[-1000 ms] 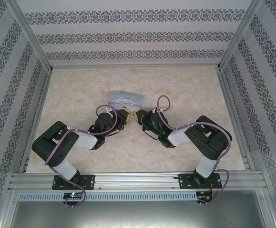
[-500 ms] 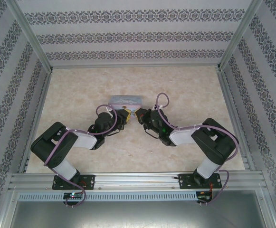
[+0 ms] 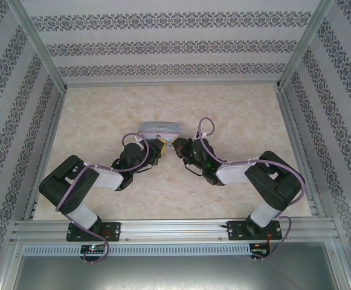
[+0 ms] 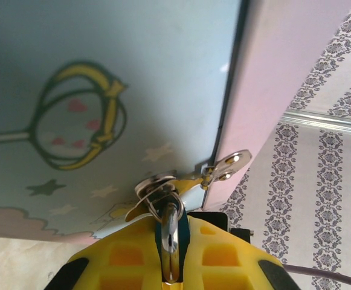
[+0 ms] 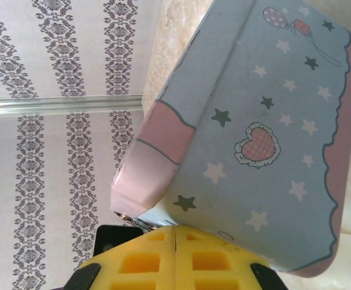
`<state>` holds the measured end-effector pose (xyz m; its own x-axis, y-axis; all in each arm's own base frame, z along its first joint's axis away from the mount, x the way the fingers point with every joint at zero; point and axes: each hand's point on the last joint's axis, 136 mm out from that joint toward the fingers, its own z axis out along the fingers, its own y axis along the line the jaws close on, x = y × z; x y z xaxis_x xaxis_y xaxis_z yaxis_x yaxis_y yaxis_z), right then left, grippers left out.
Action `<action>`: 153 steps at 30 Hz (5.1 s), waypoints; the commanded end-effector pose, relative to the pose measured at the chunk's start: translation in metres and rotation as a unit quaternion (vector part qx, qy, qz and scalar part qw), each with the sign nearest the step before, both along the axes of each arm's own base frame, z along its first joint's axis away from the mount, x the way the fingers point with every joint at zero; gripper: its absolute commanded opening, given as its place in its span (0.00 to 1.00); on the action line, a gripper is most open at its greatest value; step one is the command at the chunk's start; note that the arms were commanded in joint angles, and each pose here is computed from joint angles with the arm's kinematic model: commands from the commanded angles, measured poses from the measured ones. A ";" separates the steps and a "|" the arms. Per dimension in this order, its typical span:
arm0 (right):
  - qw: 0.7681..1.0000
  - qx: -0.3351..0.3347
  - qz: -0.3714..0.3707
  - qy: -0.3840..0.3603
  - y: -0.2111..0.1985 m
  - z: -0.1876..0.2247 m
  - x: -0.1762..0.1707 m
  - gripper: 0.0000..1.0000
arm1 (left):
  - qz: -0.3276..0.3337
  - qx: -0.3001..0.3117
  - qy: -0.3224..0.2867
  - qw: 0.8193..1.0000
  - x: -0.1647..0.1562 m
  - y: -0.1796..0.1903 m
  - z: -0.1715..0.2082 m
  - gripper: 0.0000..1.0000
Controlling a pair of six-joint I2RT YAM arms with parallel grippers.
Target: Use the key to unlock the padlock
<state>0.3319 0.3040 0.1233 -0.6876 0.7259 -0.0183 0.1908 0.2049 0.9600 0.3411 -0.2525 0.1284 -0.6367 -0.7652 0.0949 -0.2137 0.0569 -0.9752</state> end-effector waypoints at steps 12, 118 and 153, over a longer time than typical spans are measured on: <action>0.996 0.075 0.022 0.037 0.013 0.012 -0.029 0.00 | -0.124 -0.085 -0.092 0.984 -0.039 -0.042 0.075 0.00; 0.992 0.006 0.124 -0.021 0.012 -0.018 -0.042 0.00 | -0.178 -0.136 -0.095 0.970 -0.063 -0.033 0.096 0.00; 0.987 0.078 0.131 0.045 0.022 -0.022 -0.038 0.00 | -0.174 -0.130 -0.097 0.971 -0.063 -0.029 0.096 0.00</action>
<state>0.3049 0.3150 0.1187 -0.7867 0.5845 0.1988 0.2378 -0.0104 0.9713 0.3177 -0.2436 0.1344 -0.6735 -0.7076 0.2139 -0.2758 -0.0279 -0.9608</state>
